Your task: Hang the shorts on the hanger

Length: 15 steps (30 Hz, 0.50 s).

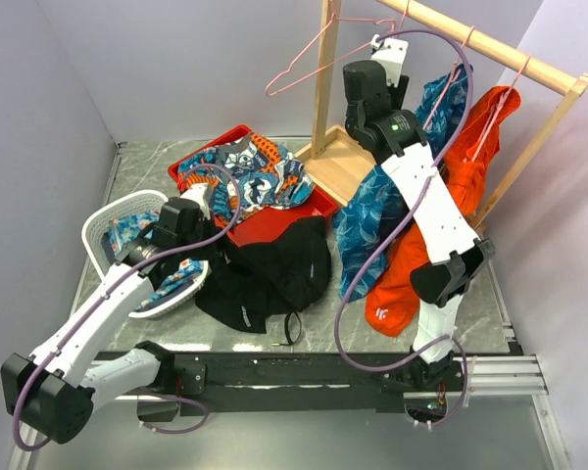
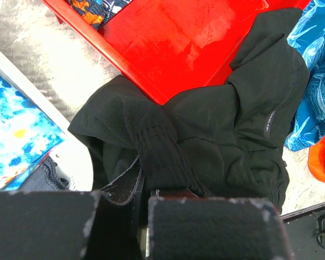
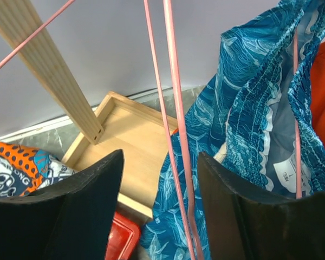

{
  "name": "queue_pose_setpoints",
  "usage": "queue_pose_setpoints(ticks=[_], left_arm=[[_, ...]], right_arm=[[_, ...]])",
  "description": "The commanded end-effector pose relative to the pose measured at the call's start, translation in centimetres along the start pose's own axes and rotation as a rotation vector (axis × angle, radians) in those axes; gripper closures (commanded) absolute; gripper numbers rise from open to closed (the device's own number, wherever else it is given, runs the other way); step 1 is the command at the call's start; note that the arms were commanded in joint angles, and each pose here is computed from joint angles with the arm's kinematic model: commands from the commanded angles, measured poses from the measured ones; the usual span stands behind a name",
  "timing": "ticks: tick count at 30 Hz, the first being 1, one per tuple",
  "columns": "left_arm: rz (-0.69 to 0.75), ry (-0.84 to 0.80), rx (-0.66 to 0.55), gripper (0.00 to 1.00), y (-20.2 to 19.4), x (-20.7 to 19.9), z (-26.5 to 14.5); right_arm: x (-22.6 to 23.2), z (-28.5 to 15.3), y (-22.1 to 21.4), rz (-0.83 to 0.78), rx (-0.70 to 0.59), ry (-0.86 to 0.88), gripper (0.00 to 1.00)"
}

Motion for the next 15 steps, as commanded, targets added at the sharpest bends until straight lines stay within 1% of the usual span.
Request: queue_pose_setpoints(ticks=[1,2,4,5,7,10,11,13,14,15], left_arm=[[0.012,-0.043,-0.053,0.99,0.8,-0.4,-0.4],[0.013,-0.045,-0.051,0.99,0.8,-0.5,-0.3],[0.012,-0.046,-0.047,0.99,0.7,-0.5,-0.3],[0.01,-0.046,-0.043,0.99,0.6,-0.4,-0.3],[0.012,-0.044,-0.046,0.99,0.6,-0.3,-0.4],[0.012,-0.043,-0.051,0.99,0.6,-0.3,-0.6],[0.01,-0.044,-0.052,0.99,0.6,-0.3,-0.6],[0.01,-0.047,-0.05,0.99,0.6,-0.4,-0.6],[0.009,-0.048,-0.049,0.99,0.6,-0.4,-0.6],[0.009,-0.051,-0.053,0.99,0.7,-0.4,-0.7]], right_arm=[[-0.8,0.9,0.7,0.05,-0.03,-0.065,0.39],[-0.8,1.2,0.6,0.052,-0.031,-0.072,0.44],[-0.8,1.6,0.4,0.046,-0.03,-0.106,0.47],[-0.8,1.7,0.5,0.05,-0.038,-0.116,0.53],[-0.9,2.0,0.5,0.045,-0.042,-0.142,0.58],[-0.9,2.2,0.7,0.053,-0.052,-0.175,0.73],[-0.9,2.3,0.8,0.055,-0.055,-0.178,0.84],[-1.0,2.3,1.1,0.064,-0.062,-0.189,0.96],[-1.1,2.2,1.2,0.068,-0.067,-0.203,1.0],[-1.2,2.2,1.3,0.069,-0.07,-0.217,1.0]])
Point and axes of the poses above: each gripper's point midway between its finger pads, its own z axis out along the fingers, its own x axis along the line the jaws close on, y = z × x, the point moved 8 cm from there along -z, back along the fingers, and after that the axes turned 9 degrees about -z, right-handed, at the moved point
